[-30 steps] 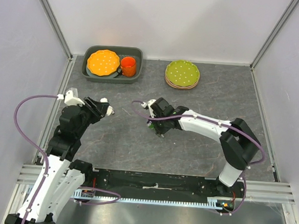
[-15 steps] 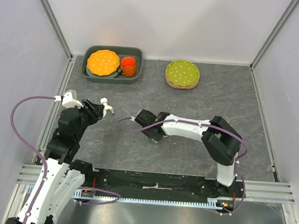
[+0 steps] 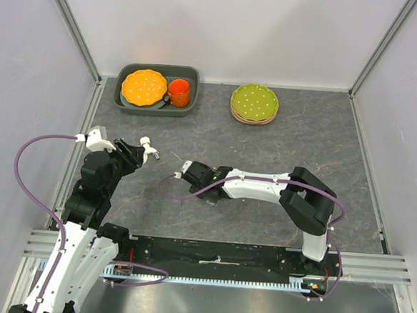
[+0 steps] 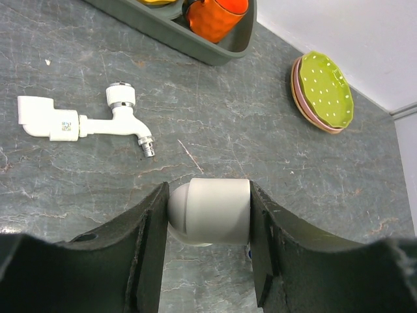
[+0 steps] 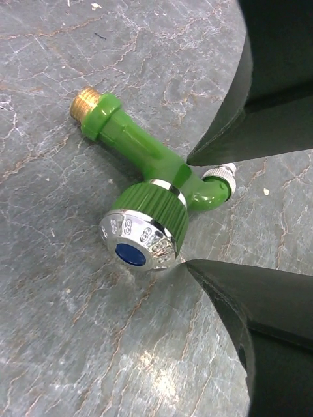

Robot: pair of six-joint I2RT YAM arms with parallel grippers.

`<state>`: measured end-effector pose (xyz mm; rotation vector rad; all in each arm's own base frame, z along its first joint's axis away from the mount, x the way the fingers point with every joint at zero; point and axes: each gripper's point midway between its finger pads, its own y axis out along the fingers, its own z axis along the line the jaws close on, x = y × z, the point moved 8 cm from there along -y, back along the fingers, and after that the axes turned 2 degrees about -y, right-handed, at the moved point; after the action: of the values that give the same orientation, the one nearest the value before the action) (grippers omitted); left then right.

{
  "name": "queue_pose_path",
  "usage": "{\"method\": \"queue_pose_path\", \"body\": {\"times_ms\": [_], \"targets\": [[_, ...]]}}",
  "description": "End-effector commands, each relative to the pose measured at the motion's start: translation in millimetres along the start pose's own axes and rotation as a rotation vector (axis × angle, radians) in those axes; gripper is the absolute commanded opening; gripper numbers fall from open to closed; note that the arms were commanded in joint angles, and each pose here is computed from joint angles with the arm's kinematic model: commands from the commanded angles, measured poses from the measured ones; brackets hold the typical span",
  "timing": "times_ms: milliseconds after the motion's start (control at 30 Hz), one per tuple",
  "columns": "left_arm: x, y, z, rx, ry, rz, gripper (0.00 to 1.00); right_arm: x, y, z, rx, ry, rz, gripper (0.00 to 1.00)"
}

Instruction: Install the water faucets

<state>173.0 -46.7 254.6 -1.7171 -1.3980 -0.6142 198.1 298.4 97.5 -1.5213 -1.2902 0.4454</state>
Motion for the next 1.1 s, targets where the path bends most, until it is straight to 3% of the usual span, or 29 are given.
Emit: {"method": "queue_pose_path", "body": {"times_ms": [0,467,567,667,767,933,1067], "targets": [[7,0,-1,-0.006,0.024,-0.045,0.02,-5,9,-1,0.021,0.003,-0.004,0.65],[1,3,1,-0.01,0.012,-0.014,0.02,-27,31,-10,0.09,0.13,0.045,0.59],[-3,5,1,-0.018,0.008,0.009,0.02,-29,31,-9,0.109,0.14,0.035,0.46],[-13,11,1,-0.024,-0.024,0.066,0.02,-28,25,-14,0.105,0.153,0.0,0.17],[-27,19,1,-0.023,-0.071,0.153,0.02,-26,14,-20,0.096,0.172,-0.051,0.0],[-55,36,2,0.023,-0.138,0.324,0.02,-27,-14,-32,0.072,0.204,-0.167,0.0],[-78,46,-3,0.069,-0.13,0.384,0.02,-31,-35,-40,0.053,0.23,-0.277,0.0]]}}
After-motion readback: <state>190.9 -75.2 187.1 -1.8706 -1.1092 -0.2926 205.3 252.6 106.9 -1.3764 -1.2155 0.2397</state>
